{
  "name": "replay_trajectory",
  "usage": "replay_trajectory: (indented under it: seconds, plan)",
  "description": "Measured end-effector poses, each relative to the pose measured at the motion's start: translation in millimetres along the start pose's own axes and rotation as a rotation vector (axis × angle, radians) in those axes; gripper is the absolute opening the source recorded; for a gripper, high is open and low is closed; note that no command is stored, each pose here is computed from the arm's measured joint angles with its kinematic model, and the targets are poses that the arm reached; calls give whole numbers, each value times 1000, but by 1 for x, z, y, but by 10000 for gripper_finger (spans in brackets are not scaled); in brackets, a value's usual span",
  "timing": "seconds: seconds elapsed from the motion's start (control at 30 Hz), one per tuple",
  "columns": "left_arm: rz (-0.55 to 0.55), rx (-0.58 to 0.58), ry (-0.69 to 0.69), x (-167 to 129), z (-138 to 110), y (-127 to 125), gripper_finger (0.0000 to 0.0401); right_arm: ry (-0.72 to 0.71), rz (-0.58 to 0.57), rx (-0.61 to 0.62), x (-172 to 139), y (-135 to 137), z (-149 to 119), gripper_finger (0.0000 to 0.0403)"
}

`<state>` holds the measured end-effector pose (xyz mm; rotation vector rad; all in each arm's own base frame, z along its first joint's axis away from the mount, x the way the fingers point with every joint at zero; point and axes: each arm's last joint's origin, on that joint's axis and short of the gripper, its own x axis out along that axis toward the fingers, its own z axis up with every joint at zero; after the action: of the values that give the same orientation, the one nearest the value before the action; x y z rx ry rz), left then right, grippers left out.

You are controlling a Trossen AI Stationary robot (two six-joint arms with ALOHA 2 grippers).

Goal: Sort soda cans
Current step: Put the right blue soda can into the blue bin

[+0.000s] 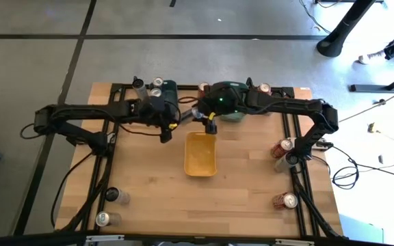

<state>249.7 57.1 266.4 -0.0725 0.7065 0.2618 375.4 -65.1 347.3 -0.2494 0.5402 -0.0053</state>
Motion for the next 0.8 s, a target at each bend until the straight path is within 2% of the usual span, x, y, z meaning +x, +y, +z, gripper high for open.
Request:
replay_trajectory:
  seconds: [0.2, 0.3, 0.43, 0.6, 0.73, 0.8]
  plan:
    - [2, 4, -92, 3, 4, 1, 2, -117, -49, 14, 17, -9, -2, 231]
    - [8, 18, -115, 3, 7, 2, 4, -127, -56, 35, 29, -14, -6, 231]
    - [15, 4, -74, -2, 2, 4, 5, -139, -132, 47, 41, -25, -12, 231]
    - [37, -47, -66, -34, -3, 6, 5, -132, -217, 74, 59, -50, -29, 231]
    - [159, -85, -139, -63, -4, 12, 5, -91, -228, 96, 70, -57, -42, 231]
    - [208, -101, -175, -73, -4, 17, 5, -99, -188, 107, 70, -53, -41, 231]
